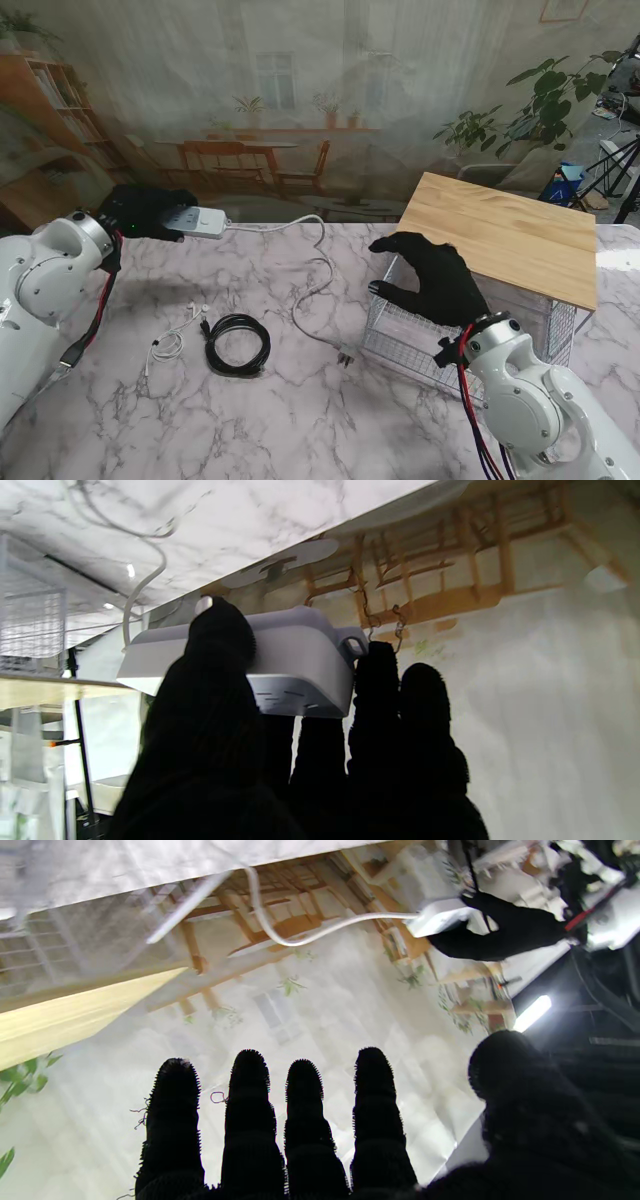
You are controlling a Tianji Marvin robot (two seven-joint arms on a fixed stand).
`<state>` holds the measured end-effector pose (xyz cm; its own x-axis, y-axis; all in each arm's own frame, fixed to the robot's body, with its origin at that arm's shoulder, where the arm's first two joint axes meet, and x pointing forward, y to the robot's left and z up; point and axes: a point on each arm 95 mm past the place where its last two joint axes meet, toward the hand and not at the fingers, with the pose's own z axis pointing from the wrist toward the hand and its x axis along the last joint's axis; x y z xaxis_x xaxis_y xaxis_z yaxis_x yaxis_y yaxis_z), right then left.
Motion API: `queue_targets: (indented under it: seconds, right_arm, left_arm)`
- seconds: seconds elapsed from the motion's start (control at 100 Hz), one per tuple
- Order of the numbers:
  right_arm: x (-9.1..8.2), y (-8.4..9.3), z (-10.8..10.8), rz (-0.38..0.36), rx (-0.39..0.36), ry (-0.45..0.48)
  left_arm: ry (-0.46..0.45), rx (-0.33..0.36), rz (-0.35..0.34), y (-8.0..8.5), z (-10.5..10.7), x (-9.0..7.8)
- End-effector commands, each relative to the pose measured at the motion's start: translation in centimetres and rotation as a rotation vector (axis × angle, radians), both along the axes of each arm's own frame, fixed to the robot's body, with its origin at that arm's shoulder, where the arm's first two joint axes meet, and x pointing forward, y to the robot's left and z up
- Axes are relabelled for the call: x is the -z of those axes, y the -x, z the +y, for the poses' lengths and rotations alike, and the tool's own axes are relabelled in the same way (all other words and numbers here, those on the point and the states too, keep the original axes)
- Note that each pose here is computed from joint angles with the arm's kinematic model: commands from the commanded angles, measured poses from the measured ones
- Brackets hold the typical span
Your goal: Load the small electronics into the mesh drawer
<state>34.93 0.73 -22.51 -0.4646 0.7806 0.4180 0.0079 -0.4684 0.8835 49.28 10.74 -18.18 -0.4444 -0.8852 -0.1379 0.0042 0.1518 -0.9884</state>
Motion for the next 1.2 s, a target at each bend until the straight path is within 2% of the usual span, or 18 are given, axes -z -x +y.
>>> queue_targets:
  seconds: [0.0, 0.12, 0.26, 0.48, 0.68, 0.88, 1.19]
  right_arm:
    - [-2.0, -0.3, 1.3, -0.037, -0.013, -0.026]
    - [-3.3, -1.2, 2.7, -0.047, -0.023, -0.045]
    - [-4.8, -2.0, 4.0, -0.026, -0.033, -0.084]
    - [-6.5, -3.7, 5.6, -0.032, -0.049, -0.064]
    - [-7.1, -5.6, 6.9, -0.001, -0.037, -0.034]
    - [-6.6, -7.0, 7.5, 0.057, -0.017, 0.045]
    - [-5.2, -8.0, 7.4, 0.168, 0.042, 0.198]
  left_arm:
    - [0.007, 0.054, -0.040, 0.0, -2.0, -2.5]
    - [0.007, 0.120, -0.040, 0.4, -4.7, -3.8]
    - [0.018, 0.186, -0.028, 0.7, -7.6, -4.5]
    - [0.038, 0.249, 0.021, 0.5, -11.5, -4.4]
    - [0.049, 0.289, 0.067, 0.2, -14.5, -3.9]
    - [0.074, 0.328, 0.076, 0.3, -16.2, -3.5]
    - [0.081, 0.338, 0.071, 0.3, -16.4, -3.3]
